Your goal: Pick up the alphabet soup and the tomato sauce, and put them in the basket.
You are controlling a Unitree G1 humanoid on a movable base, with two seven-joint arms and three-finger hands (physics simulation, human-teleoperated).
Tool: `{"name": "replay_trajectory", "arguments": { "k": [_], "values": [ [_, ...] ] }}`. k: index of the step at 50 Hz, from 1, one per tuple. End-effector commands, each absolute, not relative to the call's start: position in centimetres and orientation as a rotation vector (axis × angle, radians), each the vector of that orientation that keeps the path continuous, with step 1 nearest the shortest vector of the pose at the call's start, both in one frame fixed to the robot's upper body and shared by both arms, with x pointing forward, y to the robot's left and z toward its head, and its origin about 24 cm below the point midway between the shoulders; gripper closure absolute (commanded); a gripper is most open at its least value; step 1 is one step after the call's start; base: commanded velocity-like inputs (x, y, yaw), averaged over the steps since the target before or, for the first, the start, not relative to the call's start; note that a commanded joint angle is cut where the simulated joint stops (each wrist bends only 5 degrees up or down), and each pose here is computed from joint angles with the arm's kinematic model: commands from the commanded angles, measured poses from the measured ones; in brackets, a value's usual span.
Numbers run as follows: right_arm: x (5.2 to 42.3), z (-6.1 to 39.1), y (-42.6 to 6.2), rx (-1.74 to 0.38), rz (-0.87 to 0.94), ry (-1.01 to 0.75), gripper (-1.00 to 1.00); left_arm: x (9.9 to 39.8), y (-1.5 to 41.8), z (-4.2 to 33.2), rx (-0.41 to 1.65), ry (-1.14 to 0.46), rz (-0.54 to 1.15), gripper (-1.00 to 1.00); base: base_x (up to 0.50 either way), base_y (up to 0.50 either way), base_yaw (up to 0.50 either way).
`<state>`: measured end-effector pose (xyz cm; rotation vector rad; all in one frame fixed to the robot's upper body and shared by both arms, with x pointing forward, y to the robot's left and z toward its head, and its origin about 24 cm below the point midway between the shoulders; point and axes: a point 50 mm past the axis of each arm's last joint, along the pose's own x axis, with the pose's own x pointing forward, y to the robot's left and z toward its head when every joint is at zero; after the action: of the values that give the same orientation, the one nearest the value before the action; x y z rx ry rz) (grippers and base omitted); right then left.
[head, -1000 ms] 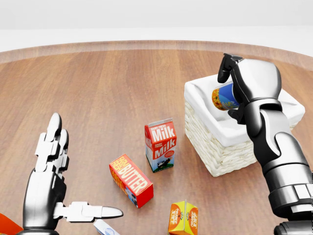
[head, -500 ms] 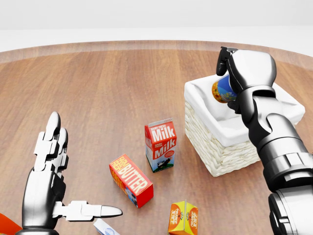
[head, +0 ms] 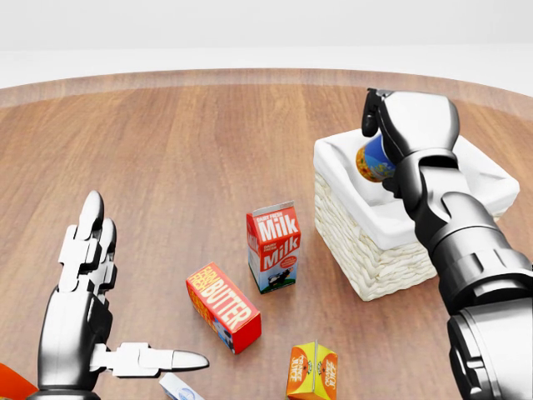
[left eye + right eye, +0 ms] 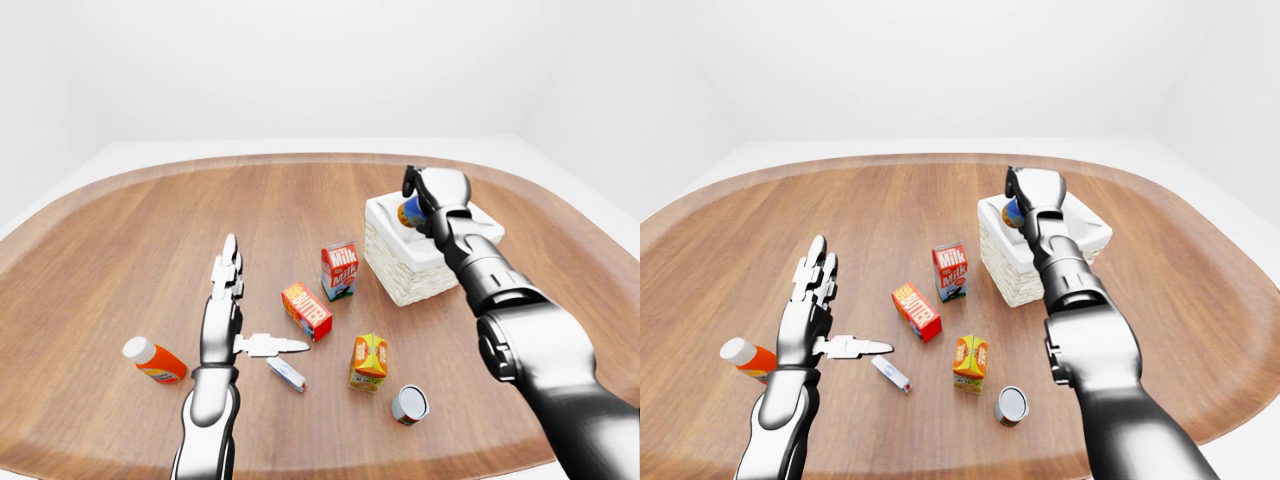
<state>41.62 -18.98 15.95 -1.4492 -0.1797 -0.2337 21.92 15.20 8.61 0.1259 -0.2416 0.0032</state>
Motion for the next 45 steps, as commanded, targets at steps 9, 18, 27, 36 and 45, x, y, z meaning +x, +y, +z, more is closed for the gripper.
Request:
{"name": "replay_trajectory", "arguments": {
  "k": [9,18,27,36,45],
  "values": [
    [41.4,15.2,-18.9,-1.474,-0.257,-0.202,1.00,21.9,15.2,8.3,0.126,-0.229,0.002,-1.00,0.00,0.00,0.00],
    [41.2,14.8,-19.6,-1.487,-0.262,-0.184,1.00,21.9,15.2,8.3,0.127,-0.227,0.002,-1.00,0.00,0.00,0.00],
    [41.1,14.6,-19.8,-1.490,-0.263,-0.175,1.00,21.9,15.2,8.2,0.126,-0.225,0.002,-1.00,0.00,0.00,0.00],
    [41.0,14.6,-20.2,-1.492,-0.268,-0.166,1.00,21.9,15.2,8.2,0.126,-0.225,0.002,-1.00,0.00,0.00,0.00],
    [41.0,14.6,-20.6,-1.493,-0.272,-0.157,1.00,22.0,15.3,8.4,0.122,-0.234,0.004,-1.00,0.00,0.00,0.00]
  ]
}}
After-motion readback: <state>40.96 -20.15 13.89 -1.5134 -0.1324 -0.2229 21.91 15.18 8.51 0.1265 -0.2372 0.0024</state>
